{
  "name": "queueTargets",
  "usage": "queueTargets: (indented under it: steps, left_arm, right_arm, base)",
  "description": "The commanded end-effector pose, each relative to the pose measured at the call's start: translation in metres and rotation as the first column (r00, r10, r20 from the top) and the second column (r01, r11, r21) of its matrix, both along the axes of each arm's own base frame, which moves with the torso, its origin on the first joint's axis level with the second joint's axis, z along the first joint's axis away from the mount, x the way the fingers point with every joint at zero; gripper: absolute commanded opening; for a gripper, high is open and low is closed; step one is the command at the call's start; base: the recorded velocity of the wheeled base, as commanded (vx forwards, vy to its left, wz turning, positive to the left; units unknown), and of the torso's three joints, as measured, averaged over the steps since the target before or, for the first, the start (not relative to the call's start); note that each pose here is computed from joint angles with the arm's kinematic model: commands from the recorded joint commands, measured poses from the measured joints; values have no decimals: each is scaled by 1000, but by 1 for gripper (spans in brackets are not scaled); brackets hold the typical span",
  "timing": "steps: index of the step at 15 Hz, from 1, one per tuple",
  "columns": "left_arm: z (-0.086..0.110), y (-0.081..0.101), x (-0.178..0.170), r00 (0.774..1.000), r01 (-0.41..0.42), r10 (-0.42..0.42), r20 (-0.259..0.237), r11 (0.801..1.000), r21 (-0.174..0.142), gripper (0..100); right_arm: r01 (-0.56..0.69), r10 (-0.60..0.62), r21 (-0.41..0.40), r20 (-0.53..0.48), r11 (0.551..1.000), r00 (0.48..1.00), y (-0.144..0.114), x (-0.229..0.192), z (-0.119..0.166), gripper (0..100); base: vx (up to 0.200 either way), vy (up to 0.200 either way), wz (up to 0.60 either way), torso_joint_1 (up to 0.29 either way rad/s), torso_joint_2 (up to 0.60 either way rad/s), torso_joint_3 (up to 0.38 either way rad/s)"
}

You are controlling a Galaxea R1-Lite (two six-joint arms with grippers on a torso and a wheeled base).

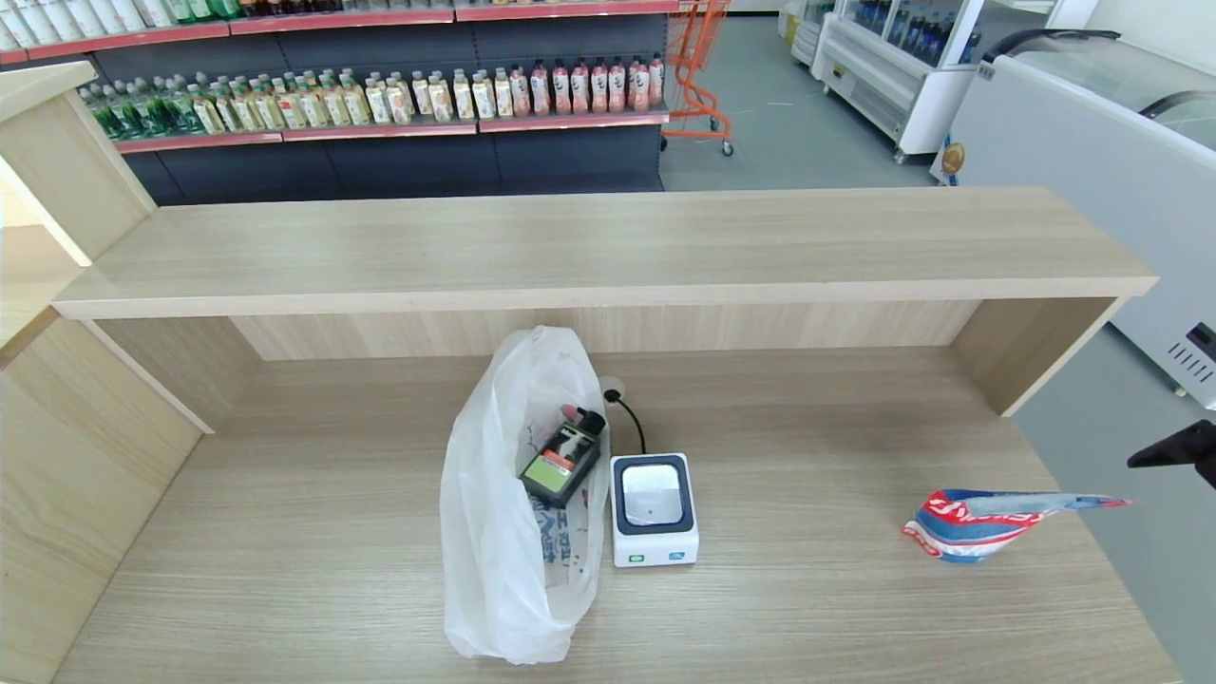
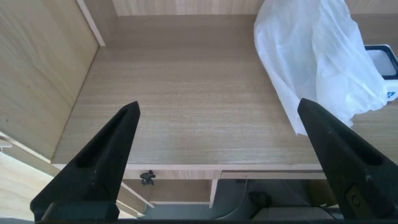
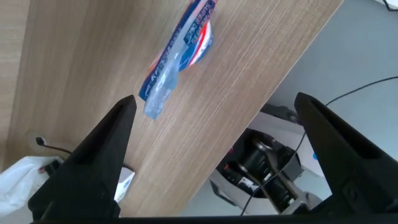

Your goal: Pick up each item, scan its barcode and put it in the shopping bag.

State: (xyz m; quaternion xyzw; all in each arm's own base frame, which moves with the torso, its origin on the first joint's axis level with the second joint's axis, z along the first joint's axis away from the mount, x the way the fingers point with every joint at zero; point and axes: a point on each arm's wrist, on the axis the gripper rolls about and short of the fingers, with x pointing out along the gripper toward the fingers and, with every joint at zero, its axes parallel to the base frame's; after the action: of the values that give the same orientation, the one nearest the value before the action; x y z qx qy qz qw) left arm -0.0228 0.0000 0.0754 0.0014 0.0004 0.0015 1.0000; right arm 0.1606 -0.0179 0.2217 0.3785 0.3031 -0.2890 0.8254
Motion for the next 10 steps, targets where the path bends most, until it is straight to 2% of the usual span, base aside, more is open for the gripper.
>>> queueTargets:
  steps: [1,7,10]
  left_arm:
    - [0,0,0,1000,0,0,1,1000,0,100]
    - [0,0,0,1000,0,0,1,1000,0,100]
    - [0,0,0,1000,0,0,1,1000,0,100]
  right_arm:
    - [-1,1,2,-23,1000,1000,0,6,-4,100]
    - [37,-33,25,-141,999,989,-4,36,-30,100]
    - [80,-79,2,-140,997,987,-12,66,-48,100]
  base:
    - [0,0,0,0,0,0]
    - [0,0,0,0,0,0]
    - [0,0,0,0,0,0]
